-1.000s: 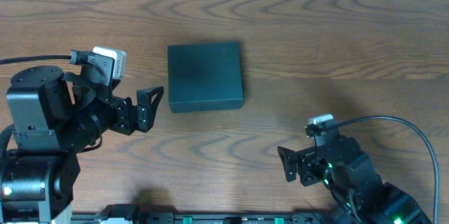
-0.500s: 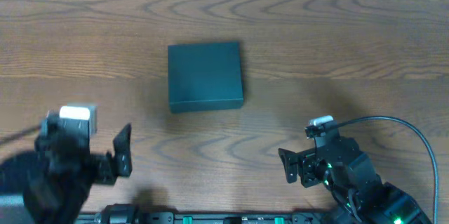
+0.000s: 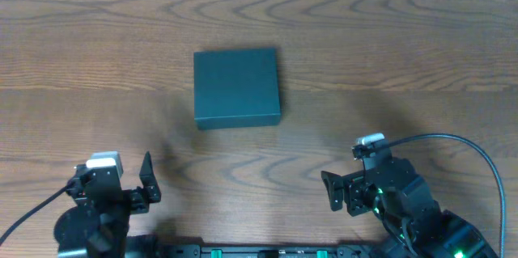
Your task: Pack container
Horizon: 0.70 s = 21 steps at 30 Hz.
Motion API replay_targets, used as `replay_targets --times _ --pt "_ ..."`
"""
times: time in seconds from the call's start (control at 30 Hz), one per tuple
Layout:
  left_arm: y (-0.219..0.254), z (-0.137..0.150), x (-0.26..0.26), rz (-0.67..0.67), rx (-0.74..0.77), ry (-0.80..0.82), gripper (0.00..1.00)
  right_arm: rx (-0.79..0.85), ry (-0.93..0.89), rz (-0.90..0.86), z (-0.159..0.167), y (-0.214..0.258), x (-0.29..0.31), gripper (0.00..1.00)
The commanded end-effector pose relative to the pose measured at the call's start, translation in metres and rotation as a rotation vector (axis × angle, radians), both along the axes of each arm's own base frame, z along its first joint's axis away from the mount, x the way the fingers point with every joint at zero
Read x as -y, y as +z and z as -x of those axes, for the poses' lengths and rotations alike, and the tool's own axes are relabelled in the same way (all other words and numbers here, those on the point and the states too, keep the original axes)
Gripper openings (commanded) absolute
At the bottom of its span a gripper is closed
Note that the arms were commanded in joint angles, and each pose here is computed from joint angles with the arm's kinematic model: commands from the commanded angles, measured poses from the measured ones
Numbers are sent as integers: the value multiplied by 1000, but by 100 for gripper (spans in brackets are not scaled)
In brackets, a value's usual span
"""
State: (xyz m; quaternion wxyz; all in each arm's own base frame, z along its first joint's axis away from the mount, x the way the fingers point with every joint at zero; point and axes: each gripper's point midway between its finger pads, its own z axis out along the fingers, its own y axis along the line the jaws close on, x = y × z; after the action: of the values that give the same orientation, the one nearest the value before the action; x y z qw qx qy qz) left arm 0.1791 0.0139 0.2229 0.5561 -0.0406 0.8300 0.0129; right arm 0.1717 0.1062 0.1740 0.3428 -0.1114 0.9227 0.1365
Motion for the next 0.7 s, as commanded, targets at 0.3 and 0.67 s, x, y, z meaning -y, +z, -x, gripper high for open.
replay_targets --times 0.3,0.67 --pt "-63 -27 -4 57 60 26 95 13 -7 10 -2 2 3 99" --pt "-95 -38 -5 64 35 29 95 13 -7 10 -2 2 3 99"
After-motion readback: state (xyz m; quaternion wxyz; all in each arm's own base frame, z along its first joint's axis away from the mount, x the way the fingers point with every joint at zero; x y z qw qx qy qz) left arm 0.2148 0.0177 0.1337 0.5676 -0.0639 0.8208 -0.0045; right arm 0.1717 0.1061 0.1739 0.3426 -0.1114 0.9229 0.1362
